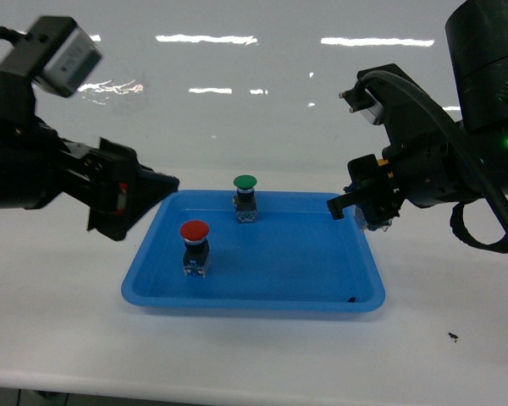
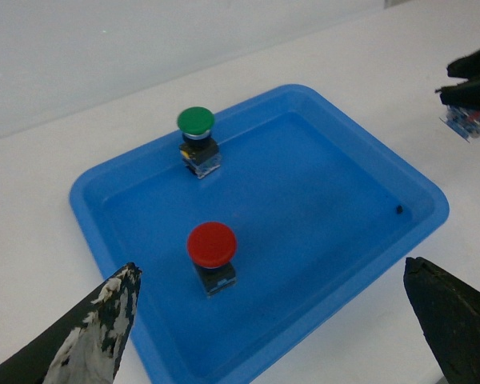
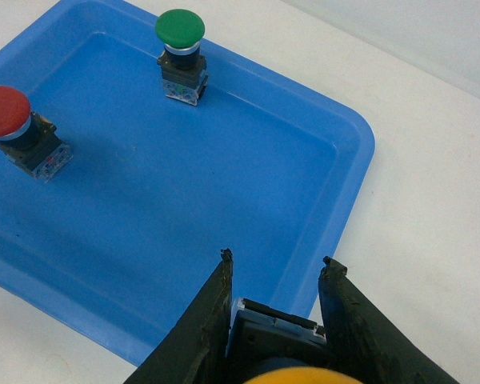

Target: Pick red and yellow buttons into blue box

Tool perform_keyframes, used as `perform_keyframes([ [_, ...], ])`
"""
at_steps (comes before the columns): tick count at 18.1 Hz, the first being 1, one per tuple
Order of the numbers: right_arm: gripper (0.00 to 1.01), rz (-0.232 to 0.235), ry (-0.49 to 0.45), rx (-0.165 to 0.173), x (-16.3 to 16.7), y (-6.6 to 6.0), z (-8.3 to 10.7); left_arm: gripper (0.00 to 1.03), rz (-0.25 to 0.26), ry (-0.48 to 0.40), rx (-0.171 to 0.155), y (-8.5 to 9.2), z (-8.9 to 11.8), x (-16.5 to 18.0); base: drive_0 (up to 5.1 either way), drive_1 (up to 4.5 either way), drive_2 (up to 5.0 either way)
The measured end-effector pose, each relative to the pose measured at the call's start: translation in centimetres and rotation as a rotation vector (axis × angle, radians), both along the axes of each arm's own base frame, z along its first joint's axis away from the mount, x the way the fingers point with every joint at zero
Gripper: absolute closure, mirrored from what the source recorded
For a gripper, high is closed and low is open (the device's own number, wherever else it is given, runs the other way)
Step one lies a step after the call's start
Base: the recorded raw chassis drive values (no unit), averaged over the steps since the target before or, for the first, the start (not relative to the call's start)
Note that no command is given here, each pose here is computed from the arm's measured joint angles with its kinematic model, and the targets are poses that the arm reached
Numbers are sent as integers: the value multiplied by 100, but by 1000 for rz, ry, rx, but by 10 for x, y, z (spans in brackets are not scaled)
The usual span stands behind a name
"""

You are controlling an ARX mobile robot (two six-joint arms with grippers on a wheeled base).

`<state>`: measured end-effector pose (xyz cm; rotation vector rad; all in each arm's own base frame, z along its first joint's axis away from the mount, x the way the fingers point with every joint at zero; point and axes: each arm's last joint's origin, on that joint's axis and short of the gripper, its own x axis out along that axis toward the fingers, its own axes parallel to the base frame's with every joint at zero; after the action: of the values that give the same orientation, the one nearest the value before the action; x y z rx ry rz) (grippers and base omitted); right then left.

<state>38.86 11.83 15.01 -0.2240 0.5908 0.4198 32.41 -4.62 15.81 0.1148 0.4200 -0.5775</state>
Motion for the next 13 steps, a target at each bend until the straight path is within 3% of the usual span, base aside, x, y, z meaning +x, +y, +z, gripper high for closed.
perform_keyframes([
  [2, 72, -1, 1, 0, 0, 0, 0, 5, -33, 17, 26, -10, -7, 3, 0, 0, 0],
  [6, 72, -1, -1, 0, 1, 0, 0, 5, -76, 8, 46, -23, -8, 11, 0, 0, 0],
  [13, 72, 0, 5, -2, 1, 1, -1, 5, -43, 5, 91, -22, -13, 17, 0, 0, 0],
])
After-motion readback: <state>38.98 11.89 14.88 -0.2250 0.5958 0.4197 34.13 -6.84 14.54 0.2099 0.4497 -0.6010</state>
